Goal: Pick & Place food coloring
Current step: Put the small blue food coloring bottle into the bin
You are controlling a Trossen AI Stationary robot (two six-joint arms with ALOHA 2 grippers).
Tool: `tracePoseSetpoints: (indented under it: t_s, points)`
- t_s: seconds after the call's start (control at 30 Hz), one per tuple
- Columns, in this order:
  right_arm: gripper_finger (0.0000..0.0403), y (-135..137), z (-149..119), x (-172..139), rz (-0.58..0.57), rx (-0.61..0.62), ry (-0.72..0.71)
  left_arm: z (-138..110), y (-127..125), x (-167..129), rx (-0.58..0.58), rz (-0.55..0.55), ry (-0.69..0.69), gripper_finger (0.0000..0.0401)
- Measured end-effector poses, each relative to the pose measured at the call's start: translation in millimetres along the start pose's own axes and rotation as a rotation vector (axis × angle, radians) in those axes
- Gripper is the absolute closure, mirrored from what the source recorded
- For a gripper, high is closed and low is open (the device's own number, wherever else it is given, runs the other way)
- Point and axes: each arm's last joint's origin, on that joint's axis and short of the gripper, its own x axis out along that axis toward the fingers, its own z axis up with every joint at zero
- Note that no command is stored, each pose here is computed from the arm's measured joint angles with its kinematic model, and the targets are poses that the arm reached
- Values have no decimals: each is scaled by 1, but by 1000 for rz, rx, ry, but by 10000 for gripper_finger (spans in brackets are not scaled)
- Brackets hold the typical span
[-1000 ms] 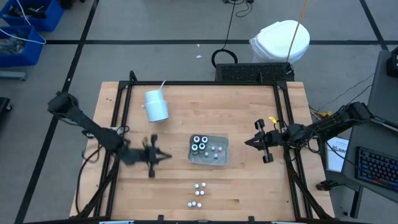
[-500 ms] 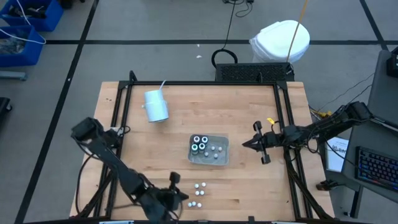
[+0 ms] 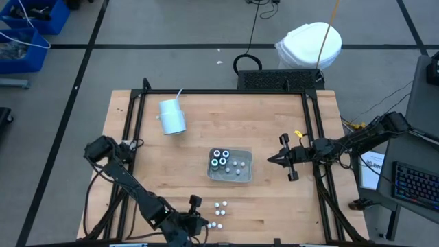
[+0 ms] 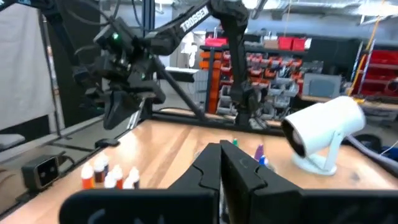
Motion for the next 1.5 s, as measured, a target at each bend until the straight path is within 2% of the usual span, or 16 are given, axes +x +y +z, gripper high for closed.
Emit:
tracePoseSetpoints:
  t_s: [0.1,0.27,0.4,0.53,0.67,0.8,0.93,1.17,1.5]
  points:
    - [403,1,1,0,10,26,-6,3,-4,-2,-31,-16,-40,393]
    - [403,3,2,0,20,44,-15,10,-14,-8,-40,-3,-136,365]
    - [403,3,2,0,20,82,-15,5,-23,-9,-107,-10,-134,341]
    - [403,3,2,0,20,82,-16,-5,-33,0,-81,-54,-98,304]
    - [403,3,1,0,20,82,-12,-7,-30,6,-96,-116,-59,258]
    - [403,3,1,0,20,80,-12,-8,-22,11,-104,-85,-39,219]
    - [403,3,2,0,19,57,-15,-7,-14,16,-181,-78,-24,194]
    - [403,2,2,0,15,37,-22,-9,-9,18,-294,-59,9,187]
    - [403,2,4,0,11,11,-44,-22,-11,32,-313,-3,49,187]
